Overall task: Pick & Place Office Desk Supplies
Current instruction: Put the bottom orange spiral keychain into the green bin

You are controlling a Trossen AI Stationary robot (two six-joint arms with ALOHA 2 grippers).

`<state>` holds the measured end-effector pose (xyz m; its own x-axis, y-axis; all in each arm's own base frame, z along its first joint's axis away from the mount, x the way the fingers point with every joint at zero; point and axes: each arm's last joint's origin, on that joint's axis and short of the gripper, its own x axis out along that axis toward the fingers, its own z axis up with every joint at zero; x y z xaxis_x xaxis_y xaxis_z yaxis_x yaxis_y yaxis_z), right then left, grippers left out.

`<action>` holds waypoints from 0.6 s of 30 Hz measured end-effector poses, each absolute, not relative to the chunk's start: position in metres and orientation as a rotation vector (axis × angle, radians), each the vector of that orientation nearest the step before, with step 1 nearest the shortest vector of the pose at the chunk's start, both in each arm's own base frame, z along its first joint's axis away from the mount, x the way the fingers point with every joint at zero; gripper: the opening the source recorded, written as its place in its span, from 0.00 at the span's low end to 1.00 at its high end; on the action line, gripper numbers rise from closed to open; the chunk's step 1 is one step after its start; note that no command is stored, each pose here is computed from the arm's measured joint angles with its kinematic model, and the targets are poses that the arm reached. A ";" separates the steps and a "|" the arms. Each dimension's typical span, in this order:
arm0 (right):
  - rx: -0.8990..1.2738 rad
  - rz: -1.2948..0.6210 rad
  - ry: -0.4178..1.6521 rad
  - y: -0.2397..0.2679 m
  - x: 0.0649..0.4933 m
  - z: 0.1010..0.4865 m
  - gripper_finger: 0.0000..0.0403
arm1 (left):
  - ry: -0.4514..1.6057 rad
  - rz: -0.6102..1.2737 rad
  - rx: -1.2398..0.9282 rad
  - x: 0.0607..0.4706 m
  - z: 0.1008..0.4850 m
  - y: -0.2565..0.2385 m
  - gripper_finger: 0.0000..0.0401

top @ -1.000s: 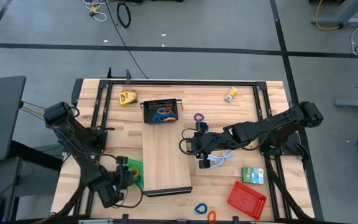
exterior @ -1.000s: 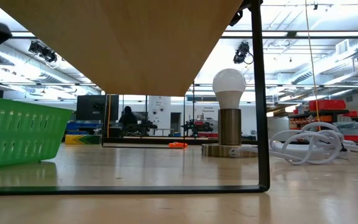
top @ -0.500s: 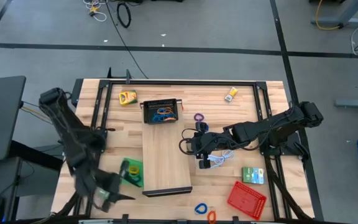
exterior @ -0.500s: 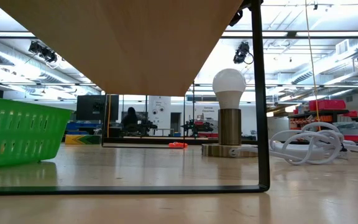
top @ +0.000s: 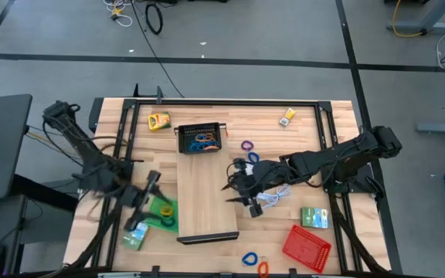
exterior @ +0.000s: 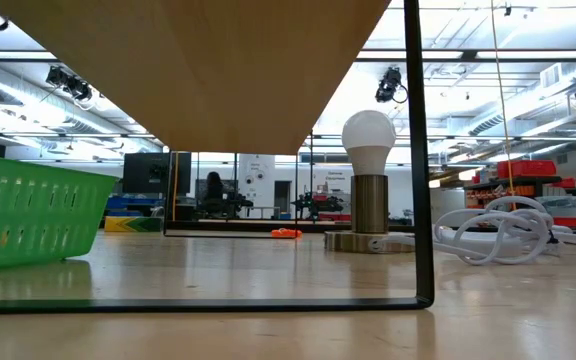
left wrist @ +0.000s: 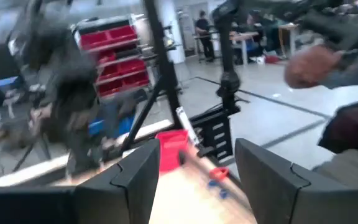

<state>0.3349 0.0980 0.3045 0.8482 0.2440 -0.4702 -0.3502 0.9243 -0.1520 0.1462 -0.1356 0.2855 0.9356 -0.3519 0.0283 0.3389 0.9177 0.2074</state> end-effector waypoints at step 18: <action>-0.035 0.223 0.429 0.069 0.233 0.296 0.45 | -0.090 -0.139 0.160 0.138 0.206 -0.069 0.53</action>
